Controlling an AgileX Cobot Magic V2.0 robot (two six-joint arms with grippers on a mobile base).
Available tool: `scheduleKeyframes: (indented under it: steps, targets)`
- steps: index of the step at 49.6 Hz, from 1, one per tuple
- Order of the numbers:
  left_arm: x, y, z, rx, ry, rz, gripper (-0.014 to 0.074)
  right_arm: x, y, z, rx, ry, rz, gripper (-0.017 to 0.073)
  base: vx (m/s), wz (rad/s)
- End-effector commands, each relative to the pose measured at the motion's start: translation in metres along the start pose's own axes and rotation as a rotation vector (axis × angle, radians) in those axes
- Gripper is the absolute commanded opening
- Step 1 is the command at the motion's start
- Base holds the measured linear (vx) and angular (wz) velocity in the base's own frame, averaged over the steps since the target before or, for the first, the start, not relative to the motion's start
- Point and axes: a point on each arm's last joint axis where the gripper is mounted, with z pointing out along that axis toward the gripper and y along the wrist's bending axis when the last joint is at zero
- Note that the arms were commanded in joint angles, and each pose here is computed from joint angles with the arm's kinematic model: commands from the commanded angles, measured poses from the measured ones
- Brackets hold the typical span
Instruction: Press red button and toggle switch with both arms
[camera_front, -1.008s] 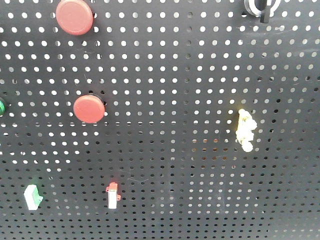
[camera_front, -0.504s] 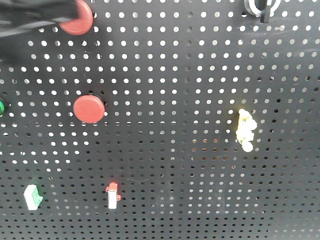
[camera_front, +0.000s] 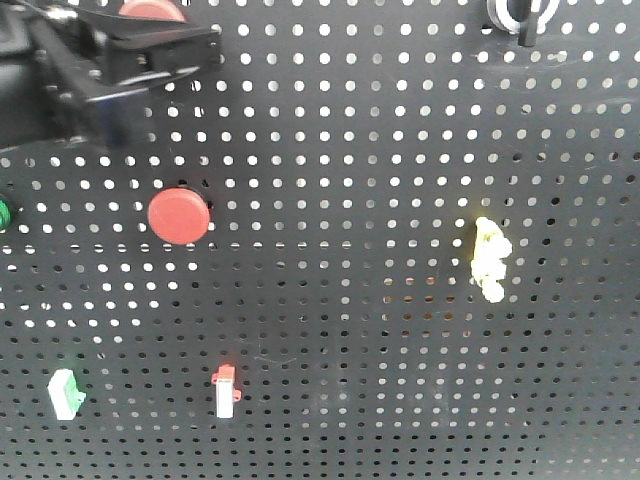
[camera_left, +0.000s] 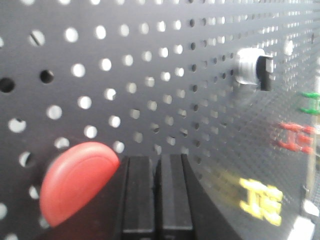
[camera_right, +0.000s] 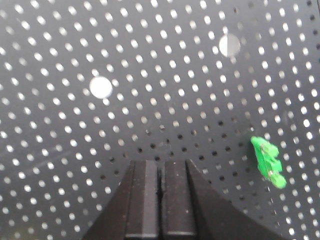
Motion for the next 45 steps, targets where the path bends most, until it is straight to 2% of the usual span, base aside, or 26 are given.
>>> scheduleKeyframes:
  steps: [1, 4, 8, 12, 13, 14, 15, 19, 20, 24, 28, 29, 31, 36, 42, 45]
  targets:
    - [-0.020, -0.006, -0.028, -0.051, -0.079, 0.076, 0.0002, -0.011, 0.004, 0.000, -0.026, -0.068, -0.009, -0.0003, 0.00, 0.00]
    - [-0.013, -0.011, -0.039, -0.057, -0.066, 0.109, 0.0002, -0.009, 0.004, 0.000, -0.030, -0.050, -0.018, -0.0003, 0.00, 0.00]
    - [0.002, -0.017, -0.055, -0.078, -0.050, 0.095, 0.0002, -0.007, 0.006, 0.000, -0.050, -0.023, -0.061, -0.0003, 0.00, 0.00]
    - [0.022, -0.023, -0.069, -0.102, -0.029, 0.076, 0.0002, -0.006, 0.010, 0.000, -0.100, -0.013, -0.130, -0.0003, 0.00, 0.00]
    - [0.028, -0.025, -0.074, -0.107, -0.025, 0.067, 0.0002, -0.005, 0.011, 0.000, -0.118, -0.011, -0.128, -0.0003, 0.00, 0.00]
    - [0.062, -0.037, -0.102, -0.142, -0.004, 0.027, 0.0002, -0.002, 0.024, 0.004, -0.260, 0.016, -0.159, -0.0003, 0.00, 0.00]
    - [0.067, -0.038, -0.106, -0.149, -0.006, 0.021, 0.0002, -0.001, 0.026, 0.006, -0.286, 0.023, -0.153, -0.0003, 0.00, 0.00]
    - [0.078, -0.042, -0.117, -0.176, -0.017, 0.004, 0.0002, 0.004, 0.036, 0.017, -0.394, 0.064, -0.096, -0.0003, 0.00, 0.00]
    - [0.079, -0.043, -0.121, -0.184, -0.027, 0.003, 0.0002, 0.006, 0.037, 0.021, -0.417, 0.079, -0.098, -0.0003, 0.00, 0.00]
    - [0.085, -0.045, -0.130, -0.211, -0.043, 0.002, 0.0002, 0.011, 0.048, 0.035, -0.549, 0.127, -0.003, -0.0003, 0.00, 0.00]
    - [0.084, -0.046, -0.134, -0.219, -0.056, 0.006, 0.0002, 0.017, 0.057, 0.053, -0.667, 0.167, 0.111, -0.0003, 0.00, 0.00]
    - [0.084, -0.046, -0.134, -0.219, -0.057, 0.006, 0.0002, 0.017, 0.059, 0.057, -0.702, 0.171, 0.173, -0.0003, 0.00, 0.00]
    - [0.083, -0.046, -0.135, -0.219, -0.060, 0.007, 0.0002, 0.018, 0.063, 0.067, -0.755, 0.181, 0.257, -0.0003, 0.00, 0.00]
    - [0.083, -0.046, -0.134, -0.220, -0.058, 0.006, 0.0002, 0.020, 0.070, 0.080, -0.911, 0.196, 0.422, -0.0003, 0.00, 0.00]
    - [0.083, -0.046, -0.134, -0.221, -0.058, 0.007, 0.0002, 0.019, 0.074, 0.085, -0.960, 0.226, 0.423, -0.0003, 0.00, 0.00]
    - [0.083, -0.046, -0.134, -0.220, -0.057, 0.007, 0.0002, 0.020, 0.074, 0.084, -0.969, 0.220, 0.403, -0.0003, 0.00, 0.00]
